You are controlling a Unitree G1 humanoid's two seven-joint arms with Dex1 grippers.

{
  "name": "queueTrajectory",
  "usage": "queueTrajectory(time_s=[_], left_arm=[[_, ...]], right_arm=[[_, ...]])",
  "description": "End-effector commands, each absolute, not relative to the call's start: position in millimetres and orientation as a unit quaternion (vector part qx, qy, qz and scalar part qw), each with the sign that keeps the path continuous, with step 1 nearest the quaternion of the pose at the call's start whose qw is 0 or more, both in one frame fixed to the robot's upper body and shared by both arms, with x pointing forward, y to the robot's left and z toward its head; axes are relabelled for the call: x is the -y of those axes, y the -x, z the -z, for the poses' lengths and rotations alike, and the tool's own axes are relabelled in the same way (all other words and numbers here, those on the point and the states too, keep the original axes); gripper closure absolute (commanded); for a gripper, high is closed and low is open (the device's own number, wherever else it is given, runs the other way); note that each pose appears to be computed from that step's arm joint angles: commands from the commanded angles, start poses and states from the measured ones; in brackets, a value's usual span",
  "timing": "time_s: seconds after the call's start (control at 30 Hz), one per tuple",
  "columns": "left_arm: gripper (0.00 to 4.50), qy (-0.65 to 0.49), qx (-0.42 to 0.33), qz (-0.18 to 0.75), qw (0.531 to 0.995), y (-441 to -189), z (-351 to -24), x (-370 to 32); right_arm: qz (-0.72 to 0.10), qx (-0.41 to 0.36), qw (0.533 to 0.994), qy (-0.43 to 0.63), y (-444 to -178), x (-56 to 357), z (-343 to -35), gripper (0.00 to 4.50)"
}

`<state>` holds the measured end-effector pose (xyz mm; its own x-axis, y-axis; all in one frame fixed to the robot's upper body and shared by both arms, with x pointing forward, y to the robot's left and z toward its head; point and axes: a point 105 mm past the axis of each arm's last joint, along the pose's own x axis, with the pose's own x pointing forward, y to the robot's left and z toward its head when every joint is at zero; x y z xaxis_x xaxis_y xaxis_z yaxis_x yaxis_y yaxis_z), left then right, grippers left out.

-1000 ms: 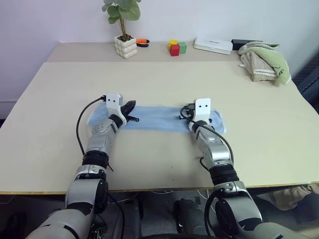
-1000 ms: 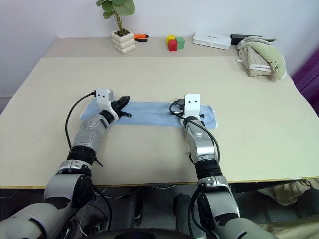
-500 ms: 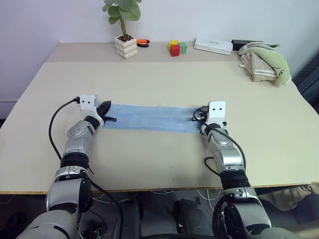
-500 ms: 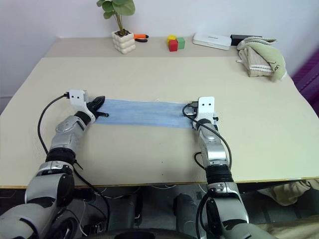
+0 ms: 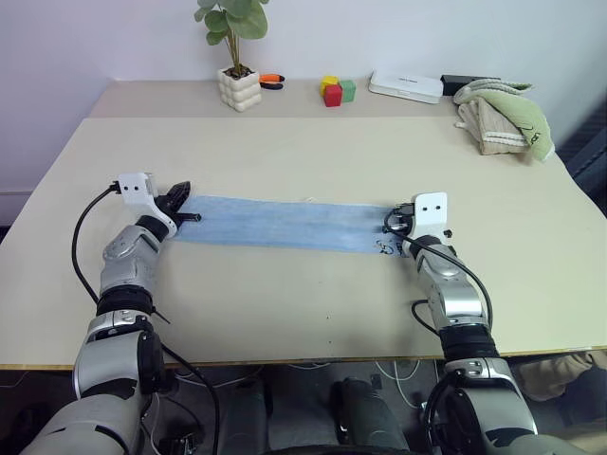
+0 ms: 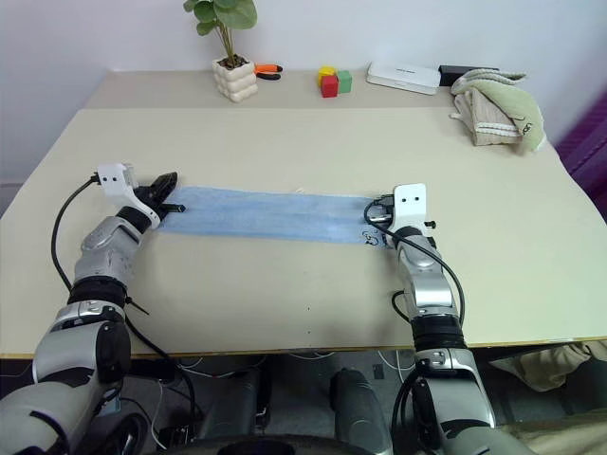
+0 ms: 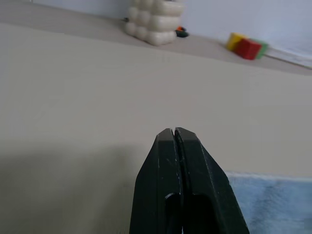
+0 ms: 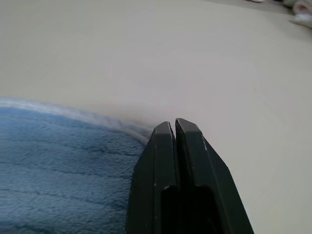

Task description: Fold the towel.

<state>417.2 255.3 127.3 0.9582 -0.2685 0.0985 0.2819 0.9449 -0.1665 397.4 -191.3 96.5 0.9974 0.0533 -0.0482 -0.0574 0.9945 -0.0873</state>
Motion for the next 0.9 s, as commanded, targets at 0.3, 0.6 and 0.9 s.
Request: queueTrajectory(time_s=[0.3,0.6,0.9], left_arm=[[0.05,0.017,0.089,0.271,0.958,-406.3,-194.1,-253.7],[0.05,0.03,0.08,0.508,0.857,-347.9,-195.4,-206.2],[0.05,0.038,0.044,0.572,0.818,-326.7,-191.4,-201.6]], right_arm=[[-0.099,0.029,0.995,-0.003,-388.4,223.1,-174.5,0.03],[-0.121,-0.057,0.95,-0.284,-339.3,233.2,-165.0,0.03],[-0.134,-0.132,0.883,-0.43,-299.8,226.5,-140.6,0.03]])
